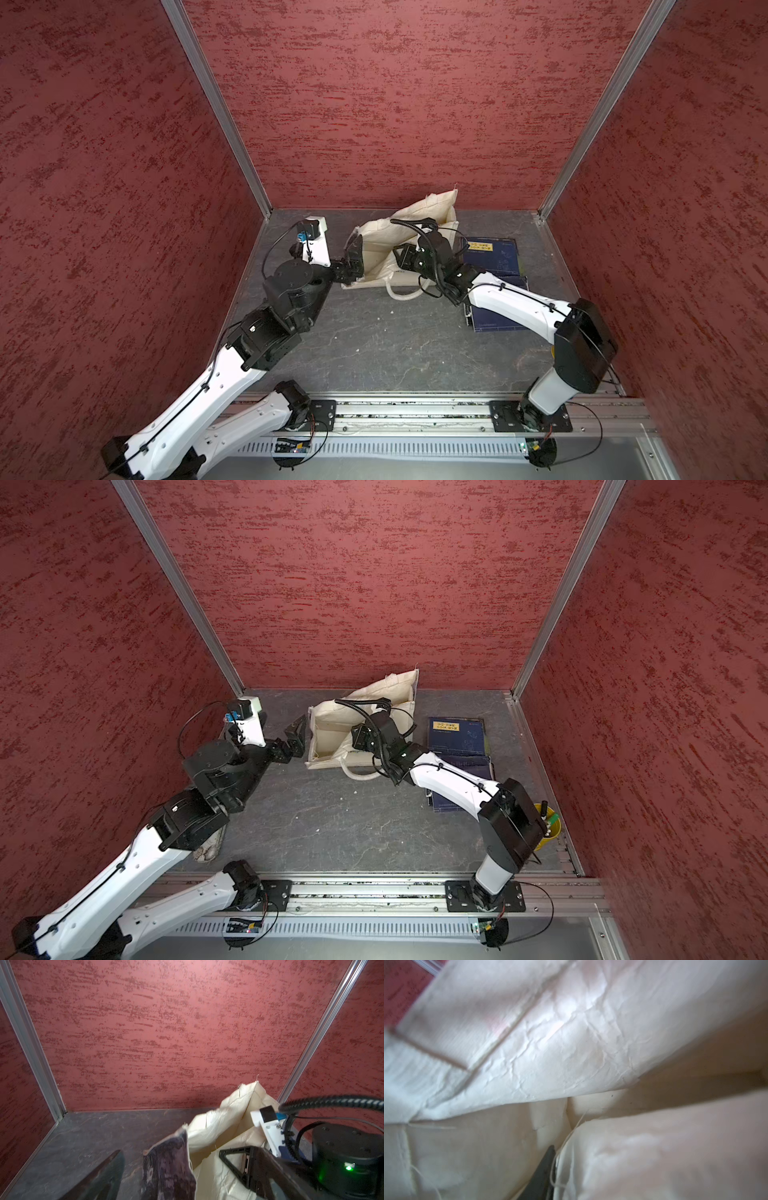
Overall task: Take out the books from the canvas bag
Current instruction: Adjust the canvas bag at the center of the board.
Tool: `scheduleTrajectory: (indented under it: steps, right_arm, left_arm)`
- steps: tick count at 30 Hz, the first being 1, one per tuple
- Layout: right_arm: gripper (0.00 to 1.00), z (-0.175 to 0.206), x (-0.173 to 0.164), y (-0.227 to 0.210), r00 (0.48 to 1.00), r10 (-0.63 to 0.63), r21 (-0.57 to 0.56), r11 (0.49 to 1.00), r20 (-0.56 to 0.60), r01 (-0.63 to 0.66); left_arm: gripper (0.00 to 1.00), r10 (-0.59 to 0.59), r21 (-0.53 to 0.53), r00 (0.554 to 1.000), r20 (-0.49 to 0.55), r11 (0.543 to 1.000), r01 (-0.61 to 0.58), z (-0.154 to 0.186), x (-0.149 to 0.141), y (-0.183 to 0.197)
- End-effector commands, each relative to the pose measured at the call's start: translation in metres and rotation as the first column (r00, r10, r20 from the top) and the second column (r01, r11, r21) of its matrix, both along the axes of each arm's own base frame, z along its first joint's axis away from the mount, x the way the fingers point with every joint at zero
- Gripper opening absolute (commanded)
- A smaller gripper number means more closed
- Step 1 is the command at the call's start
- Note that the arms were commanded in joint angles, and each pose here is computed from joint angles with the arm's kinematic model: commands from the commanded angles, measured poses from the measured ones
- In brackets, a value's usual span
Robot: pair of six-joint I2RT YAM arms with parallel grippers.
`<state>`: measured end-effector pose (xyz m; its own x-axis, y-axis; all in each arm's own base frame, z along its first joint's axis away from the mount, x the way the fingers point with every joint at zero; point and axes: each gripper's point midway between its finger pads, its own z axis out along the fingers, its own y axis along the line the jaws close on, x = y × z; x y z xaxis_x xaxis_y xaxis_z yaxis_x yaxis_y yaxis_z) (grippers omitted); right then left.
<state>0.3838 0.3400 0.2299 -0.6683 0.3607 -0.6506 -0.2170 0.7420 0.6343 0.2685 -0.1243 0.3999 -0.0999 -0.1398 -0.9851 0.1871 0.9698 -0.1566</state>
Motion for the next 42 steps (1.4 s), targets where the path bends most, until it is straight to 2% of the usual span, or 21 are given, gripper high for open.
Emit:
scheduleTrajectory:
  steps: [1,5,6,7,8,13,17,20,23,26,28,30,31,32,33,36,37,39,42]
  right_arm:
    - [0.49,0.011,-0.002,0.000,0.999,0.030,-0.030,0.999,0.030,-0.029]
    - [0.72,0.024,-0.004,0.000,0.997,0.057,-0.052,0.997,0.060,-0.054]
    - [0.82,0.030,-0.005,-0.002,0.996,0.056,-0.051,0.997,0.073,-0.053]
    - [0.96,0.037,-0.006,-0.005,0.995,0.053,-0.048,0.998,0.089,-0.048]
    - [0.99,0.045,-0.008,-0.007,0.993,0.053,-0.047,0.998,0.108,-0.048]
    - [0.99,0.091,-0.022,-0.024,0.971,0.057,-0.040,0.998,0.234,-0.049]
    - [0.99,0.131,-0.042,-0.025,0.926,0.139,-0.025,0.990,0.352,-0.139]
    - [0.99,0.152,-0.054,-0.033,0.903,0.143,-0.012,0.988,0.406,-0.151]
    - [0.99,0.170,-0.065,-0.058,0.871,0.085,-0.014,0.996,0.485,-0.090]
    - [0.99,0.171,-0.067,-0.104,0.831,-0.071,-0.025,0.994,0.551,0.102]
    - [0.99,0.162,-0.066,-0.142,0.785,-0.193,-0.045,0.962,0.588,0.269]
    - [0.99,0.143,-0.067,-0.188,0.711,-0.343,-0.045,0.884,0.614,0.465]
    - [0.99,0.127,-0.070,-0.196,0.712,-0.347,-0.066,0.874,0.610,0.482]
    - [0.99,0.124,-0.075,-0.224,0.611,-0.412,-0.042,0.806,0.676,0.590]
    - [0.99,0.116,-0.083,-0.247,0.533,-0.448,-0.023,0.749,0.718,0.662]
    - [0.99,0.087,-0.111,-0.303,0.348,-0.511,0.051,0.615,0.786,0.787]
    - [0.99,0.081,-0.113,-0.316,0.325,-0.530,0.051,0.575,0.783,0.816]
    - [0.99,0.061,-0.105,-0.336,0.330,-0.519,-0.020,0.515,0.788,0.857]
    - [0.99,0.032,-0.091,-0.358,0.348,-0.525,-0.082,0.463,0.777,0.883]
  left_arm:
    - [1.00,0.058,-0.002,0.998,-0.027,0.998,-0.058,-0.013,-0.001,0.011]
    - [1.00,0.070,0.005,0.996,-0.051,0.998,-0.070,-0.024,0.001,0.011]
    - [1.00,0.077,0.010,0.996,-0.052,0.997,-0.076,-0.026,0.002,0.012]
    - [1.00,0.084,0.016,0.995,-0.051,0.996,-0.083,-0.027,0.002,0.013]
    - [1.00,0.091,0.022,0.995,-0.051,0.996,-0.090,-0.028,0.003,0.014]
    - [1.00,0.115,0.050,0.992,-0.059,0.992,-0.112,-0.034,0.008,0.018]
    - [1.00,0.122,0.022,0.989,-0.088,0.992,-0.121,-0.042,0.015,0.027]
    - [1.00,0.126,0.008,0.985,-0.117,0.992,-0.126,-0.047,0.020,0.032]
    - [1.00,0.146,0.020,0.980,-0.132,0.989,-0.145,-0.058,0.022,0.038]
    - [1.00,0.187,0.036,0.974,-0.125,0.982,-0.184,-0.074,0.022,0.047]
    - [1.00,0.203,0.052,0.974,-0.103,0.979,-0.199,-0.084,0.021,0.053]
    - [1.00,0.229,0.072,0.970,-0.083,0.972,-0.223,-0.094,0.022,0.061]
    - [1.00,0.233,0.085,0.969,-0.083,0.970,-0.226,-0.099,0.023,0.065]
    - [1.00,0.230,0.104,0.968,-0.096,0.970,-0.220,-0.106,0.025,0.067]
    - [1.00,0.247,0.119,0.962,-0.118,0.965,-0.233,-0.114,0.028,0.073]
    - [1.00,0.269,0.134,0.949,-0.167,0.959,-0.248,-0.141,0.037,0.082]
    - [1.00,0.266,0.138,0.947,-0.179,0.960,-0.244,-0.151,0.040,0.082]
    - [1.00,0.284,0.141,0.935,-0.213,0.956,-0.258,-0.173,0.048,0.089]
    - [1.00,0.303,0.128,0.911,-0.278,0.952,-0.278,-0.198,0.063,0.101]
